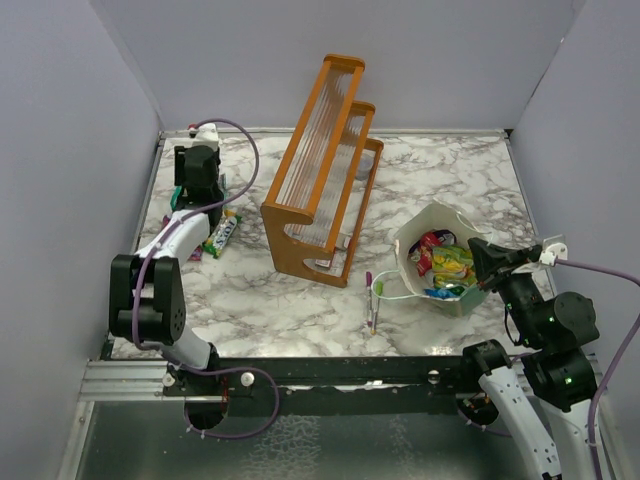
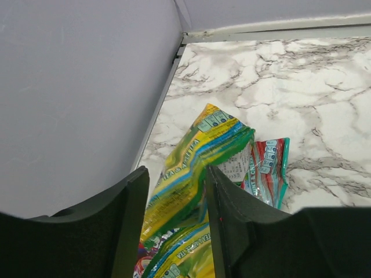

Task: Take the snacks out of the paper bag
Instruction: Place the snack at the center of the board, then take out the snack from the paper bag.

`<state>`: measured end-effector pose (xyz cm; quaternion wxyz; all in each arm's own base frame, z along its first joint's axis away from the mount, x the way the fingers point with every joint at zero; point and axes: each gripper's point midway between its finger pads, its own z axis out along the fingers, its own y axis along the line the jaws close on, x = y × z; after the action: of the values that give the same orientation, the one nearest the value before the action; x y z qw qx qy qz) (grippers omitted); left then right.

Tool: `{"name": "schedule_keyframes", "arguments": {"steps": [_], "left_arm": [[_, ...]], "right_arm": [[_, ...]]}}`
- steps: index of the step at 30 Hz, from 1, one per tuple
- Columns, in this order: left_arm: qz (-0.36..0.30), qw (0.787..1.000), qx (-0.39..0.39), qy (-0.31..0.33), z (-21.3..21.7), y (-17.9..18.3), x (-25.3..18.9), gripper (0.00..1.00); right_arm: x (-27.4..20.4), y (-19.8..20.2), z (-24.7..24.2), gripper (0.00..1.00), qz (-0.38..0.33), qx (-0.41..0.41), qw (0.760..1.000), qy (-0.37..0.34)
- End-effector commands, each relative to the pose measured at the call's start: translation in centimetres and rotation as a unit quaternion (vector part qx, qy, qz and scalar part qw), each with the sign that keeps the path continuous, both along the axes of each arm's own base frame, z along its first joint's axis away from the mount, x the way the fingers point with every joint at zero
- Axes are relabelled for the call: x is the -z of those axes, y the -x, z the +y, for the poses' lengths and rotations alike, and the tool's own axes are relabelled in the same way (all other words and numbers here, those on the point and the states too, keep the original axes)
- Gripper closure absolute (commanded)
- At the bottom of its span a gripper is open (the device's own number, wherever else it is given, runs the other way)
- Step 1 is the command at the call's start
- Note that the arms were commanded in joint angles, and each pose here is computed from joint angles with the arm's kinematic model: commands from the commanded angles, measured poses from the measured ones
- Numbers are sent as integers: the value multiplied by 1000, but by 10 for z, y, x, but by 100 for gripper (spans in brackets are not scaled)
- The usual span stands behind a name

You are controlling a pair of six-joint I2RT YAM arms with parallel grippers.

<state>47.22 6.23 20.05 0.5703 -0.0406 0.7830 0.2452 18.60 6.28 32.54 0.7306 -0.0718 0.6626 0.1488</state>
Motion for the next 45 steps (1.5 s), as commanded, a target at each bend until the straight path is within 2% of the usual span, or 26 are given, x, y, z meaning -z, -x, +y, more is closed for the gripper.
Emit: {"name": "schedule_keyframes", "arguments": {"steps": [1, 7, 13, 16, 19, 21, 26, 28, 32, 38, 42, 45], "left_arm": [[-108, 992, 28, 60, -13, 15, -64, 43], [-179, 978, 45, 98, -20, 43, -105, 36], [-224, 960, 109, 131, -52, 62, -147, 35], [-242, 939, 149, 194, -76, 68, -169, 35], [-232, 917, 227, 232, -112, 73, -197, 35], [-225, 889, 299, 264, -143, 78, -216, 35], [-211, 771, 487, 352, -226, 117, -259, 29], [-199, 742, 524, 368, -255, 135, -263, 29], [-181, 719, 569, 356, -305, 170, -256, 29], [-129, 686, 603, 385, -349, 210, -232, 30], [-95, 658, 642, 381, -373, 241, -226, 30], [-86, 643, 665, 370, -386, 260, -225, 30]], "right_arm": [[0, 0, 0, 98, -3, 1, 1000, 1], [1, 0, 0, 98, -2, 1, 1000, 1], [1, 0, 0, 98, -1, 1, 1000, 1], [0, 1, -1, 98, -5, 1, 1000, 0], [-1, 0, -1, 98, -7, 2, 1000, -1], [0, 0, 0, 98, -3, 0, 1000, 1], [-1, 2, -2, 98, -8, 4, 1000, -1], [-2, 2, -2, 98, -11, 4, 1000, -2], [-4, 2, 1, 98, -12, -6, 1000, 4], [-22, 6, 19, 98, -15, -57, 998, 9], [-25, 15, 40, 98, 30, -120, 992, -2], [-18, 31, 65, 98, 64, -200, 978, -19]]}}
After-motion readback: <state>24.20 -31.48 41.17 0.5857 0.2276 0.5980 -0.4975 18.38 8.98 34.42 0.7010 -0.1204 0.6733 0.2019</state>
